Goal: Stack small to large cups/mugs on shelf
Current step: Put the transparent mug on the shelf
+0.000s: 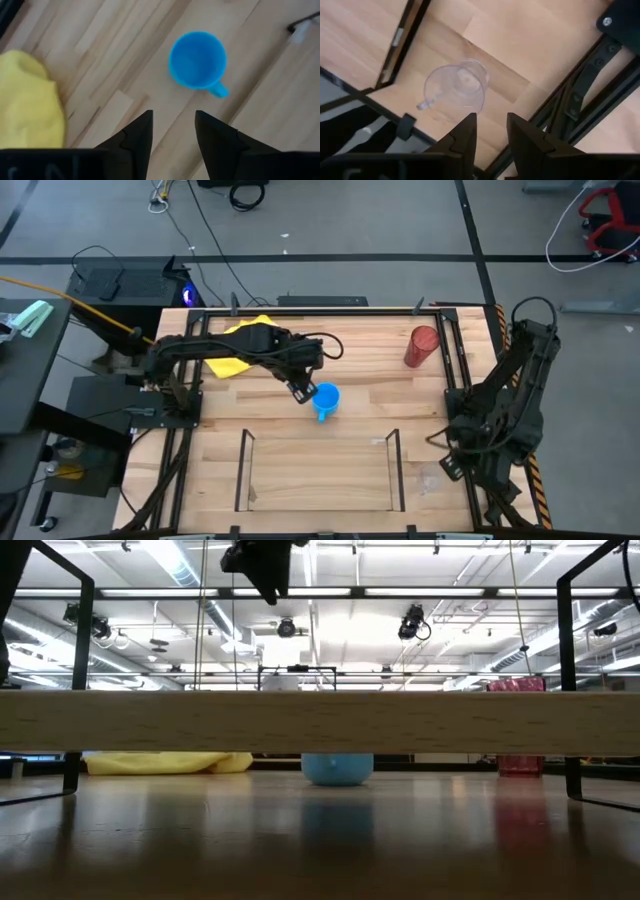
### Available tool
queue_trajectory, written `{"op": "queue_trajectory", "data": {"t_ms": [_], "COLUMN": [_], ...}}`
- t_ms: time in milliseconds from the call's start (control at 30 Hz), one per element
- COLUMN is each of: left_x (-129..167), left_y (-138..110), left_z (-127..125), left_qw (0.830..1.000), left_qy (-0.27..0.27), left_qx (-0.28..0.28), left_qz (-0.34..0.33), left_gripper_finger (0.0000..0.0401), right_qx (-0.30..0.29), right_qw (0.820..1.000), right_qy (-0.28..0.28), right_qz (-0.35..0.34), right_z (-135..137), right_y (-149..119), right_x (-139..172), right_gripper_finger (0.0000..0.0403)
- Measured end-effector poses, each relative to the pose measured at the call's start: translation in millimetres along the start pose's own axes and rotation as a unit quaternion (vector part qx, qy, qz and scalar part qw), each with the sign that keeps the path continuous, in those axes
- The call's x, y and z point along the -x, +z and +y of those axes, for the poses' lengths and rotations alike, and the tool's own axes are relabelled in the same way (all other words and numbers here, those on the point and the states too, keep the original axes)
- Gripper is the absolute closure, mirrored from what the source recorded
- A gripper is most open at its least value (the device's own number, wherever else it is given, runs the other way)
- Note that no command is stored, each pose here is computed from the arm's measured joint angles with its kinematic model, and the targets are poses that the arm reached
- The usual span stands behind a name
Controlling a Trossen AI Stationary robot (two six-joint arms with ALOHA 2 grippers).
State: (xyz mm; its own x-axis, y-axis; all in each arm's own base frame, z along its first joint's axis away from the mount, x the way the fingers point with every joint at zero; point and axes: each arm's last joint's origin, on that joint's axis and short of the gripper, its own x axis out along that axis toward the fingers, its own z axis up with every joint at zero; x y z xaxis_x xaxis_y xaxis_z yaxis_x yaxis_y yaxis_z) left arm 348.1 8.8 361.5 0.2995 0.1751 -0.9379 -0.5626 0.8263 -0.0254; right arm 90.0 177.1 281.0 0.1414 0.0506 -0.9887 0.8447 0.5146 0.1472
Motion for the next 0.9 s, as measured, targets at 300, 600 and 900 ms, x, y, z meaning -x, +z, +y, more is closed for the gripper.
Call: {"op": "queue_trajectory", "data": {"t_ms": [300,600,900], "left_x": [12,13,13], "left_y": [-15,-19,-19], "left_z": [2,-3,-4], "left_qw": [0.999,0.999,0.999], "left_qy": [0.032,0.032,0.032], "left_qx": [-0.025,-0.034,-0.029], "left_qz": [0.022,0.021,0.021], "left_gripper_finger": [0.0248,0.0258,0.0268], "right_qx": [0.009,0.0,-0.009], "right_qw": [1.0,0.998,0.999], "right_qy": [-0.022,-0.054,-0.033], "right_qz": [-0.008,-0.013,0.001], "right_z": [20,29,17], "right_y": [-18,-20,-15], "right_x": [-27,-42,-71], "right_gripper_finger": [0.0274,0.0266,0.027]}}
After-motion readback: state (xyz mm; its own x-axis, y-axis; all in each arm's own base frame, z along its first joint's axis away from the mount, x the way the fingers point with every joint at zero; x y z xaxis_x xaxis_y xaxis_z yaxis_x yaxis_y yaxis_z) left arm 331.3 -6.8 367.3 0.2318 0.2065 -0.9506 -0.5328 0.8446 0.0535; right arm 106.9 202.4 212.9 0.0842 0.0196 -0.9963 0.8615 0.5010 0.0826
